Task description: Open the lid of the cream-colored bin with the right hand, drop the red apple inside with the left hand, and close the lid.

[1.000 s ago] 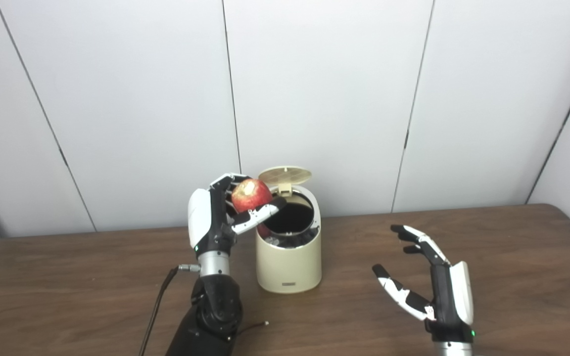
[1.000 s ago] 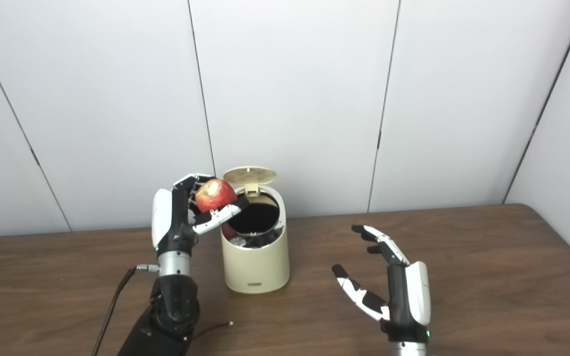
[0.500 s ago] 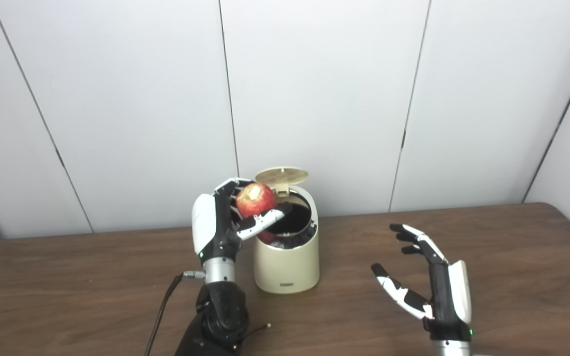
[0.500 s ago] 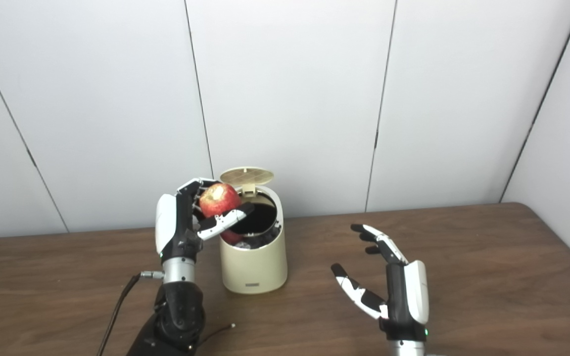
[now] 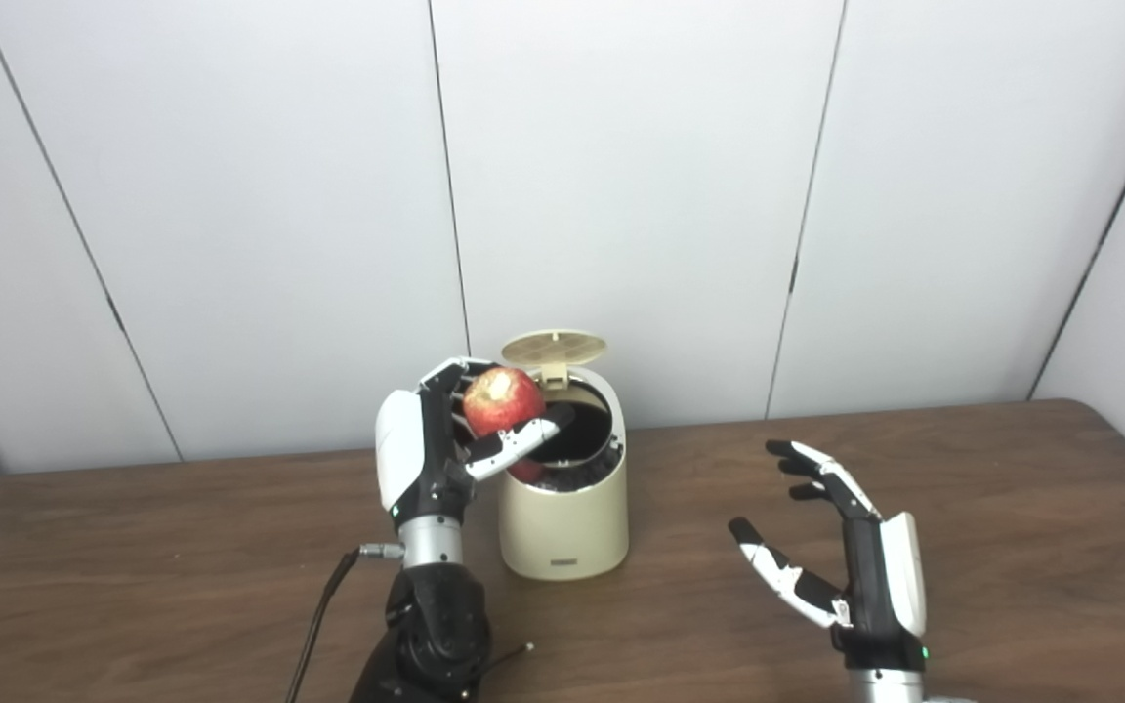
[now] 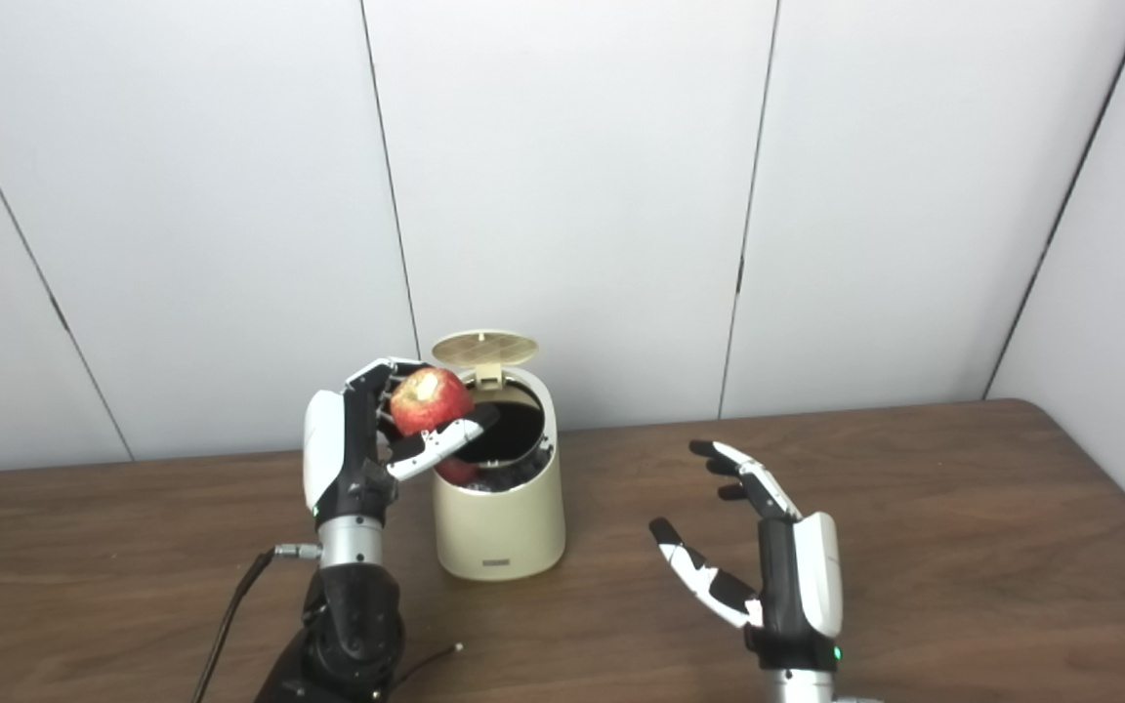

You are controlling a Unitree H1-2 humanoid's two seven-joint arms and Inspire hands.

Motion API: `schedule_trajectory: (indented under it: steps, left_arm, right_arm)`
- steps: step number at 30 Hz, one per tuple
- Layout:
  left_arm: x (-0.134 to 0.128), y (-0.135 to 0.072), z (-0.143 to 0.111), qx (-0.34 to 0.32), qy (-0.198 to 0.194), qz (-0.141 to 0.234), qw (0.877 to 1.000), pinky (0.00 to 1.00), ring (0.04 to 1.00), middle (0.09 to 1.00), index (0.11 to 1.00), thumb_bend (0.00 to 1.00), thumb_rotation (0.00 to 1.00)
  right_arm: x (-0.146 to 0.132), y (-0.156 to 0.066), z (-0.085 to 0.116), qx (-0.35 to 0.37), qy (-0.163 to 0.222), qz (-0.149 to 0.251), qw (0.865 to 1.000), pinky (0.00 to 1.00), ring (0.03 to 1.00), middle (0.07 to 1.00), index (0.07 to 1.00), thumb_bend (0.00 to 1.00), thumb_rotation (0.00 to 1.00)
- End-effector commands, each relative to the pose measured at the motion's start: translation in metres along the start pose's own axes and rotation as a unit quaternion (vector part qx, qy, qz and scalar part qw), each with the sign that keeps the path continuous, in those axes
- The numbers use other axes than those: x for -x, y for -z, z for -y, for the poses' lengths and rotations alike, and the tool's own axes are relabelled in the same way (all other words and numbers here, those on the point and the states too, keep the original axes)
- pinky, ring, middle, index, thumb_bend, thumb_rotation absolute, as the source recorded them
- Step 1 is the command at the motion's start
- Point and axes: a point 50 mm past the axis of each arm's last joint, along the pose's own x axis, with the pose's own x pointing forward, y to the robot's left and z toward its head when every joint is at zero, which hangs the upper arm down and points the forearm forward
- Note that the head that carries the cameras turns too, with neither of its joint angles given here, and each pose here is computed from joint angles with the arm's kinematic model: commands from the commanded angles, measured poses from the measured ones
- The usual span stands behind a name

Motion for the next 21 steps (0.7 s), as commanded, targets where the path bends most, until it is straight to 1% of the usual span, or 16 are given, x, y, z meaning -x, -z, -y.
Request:
schedule_trajectory:
  steps: [1,6,10,12,13,14,15,16,17,18,21]
  left_arm:
    - [0.000,-0.008,0.008,-0.013,0.007,0.007,1.000,0.23,0.352,0.469,0.541,0.50,0.00]
    - [0.001,-0.008,0.012,-0.026,0.010,0.002,1.000,0.19,0.335,0.463,0.545,0.49,0.00]
    - [0.001,-0.008,0.014,-0.034,0.026,-0.020,0.999,0.22,0.346,0.480,0.553,0.49,0.00]
    - [0.001,-0.008,0.015,-0.042,0.032,-0.023,0.998,0.23,0.340,0.461,0.536,0.51,0.00]
    - [0.001,-0.008,0.016,-0.049,0.036,-0.024,0.998,0.24,0.338,0.474,0.508,0.52,0.04]
    - [0.001,-0.007,0.016,-0.053,0.040,-0.026,0.997,0.23,0.330,0.484,0.525,0.75,0.11]
    - [0.001,-0.007,0.016,-0.056,0.042,-0.027,0.997,0.23,0.330,0.493,0.537,0.90,0.16]
    - [0.001,-0.007,0.016,-0.057,0.045,-0.029,0.997,0.24,0.331,0.500,0.543,0.95,0.19]
    - [0.002,-0.007,0.016,-0.057,0.048,-0.033,0.997,0.25,0.340,0.507,0.548,0.98,0.22]
    - [0.002,-0.007,0.017,-0.057,0.051,-0.037,0.996,0.27,0.369,0.517,0.557,0.99,0.23]
    - [0.002,-0.006,0.019,-0.063,0.056,-0.040,0.996,0.30,0.399,0.535,0.580,1.00,0.26]
  right_arm:
    - [0.014,-0.006,-0.027,-0.027,-0.007,-0.024,0.999,0.59,0.718,0.757,0.731,0.30,0.27]
    - [0.013,-0.006,-0.028,-0.029,-0.003,-0.022,0.999,0.58,0.707,0.753,0.730,0.30,0.28]
    - [0.014,-0.007,-0.030,-0.026,-0.001,-0.022,0.999,0.58,0.702,0.749,0.727,0.30,0.29]
    - [0.014,-0.009,-0.031,-0.025,-0.001,-0.021,0.999,0.58,0.708,0.750,0.728,0.30,0.29]
    - [0.014,-0.009,-0.031,-0.025,-0.001,-0.022,0.999,0.59,0.711,0.750,0.729,0.30,0.30]
    - [0.014,-0.010,-0.032,-0.025,-0.002,-0.023,0.999,0.58,0.708,0.751,0.729,0.30,0.29]
    - [0.014,-0.011,-0.033,-0.026,-0.002,-0.023,0.999,0.57,0.699,0.751,0.729,0.30,0.29]
    - [0.014,-0.012,-0.033,-0.026,-0.003,-0.023,0.999,0.56,0.694,0.752,0.731,0.30,0.30]
    - [0.014,-0.013,-0.034,-0.027,-0.004,-0.023,0.999,0.56,0.691,0.752,0.731,0.30,0.30]
    - [0.014,-0.014,-0.034,-0.027,-0.005,-0.023,0.999,0.56,0.695,0.754,0.733,0.30,0.30]
    - [0.014,-0.016,-0.034,-0.027,-0.005,-0.022,0.999,0.57,0.705,0.756,0.734,0.29,0.32]
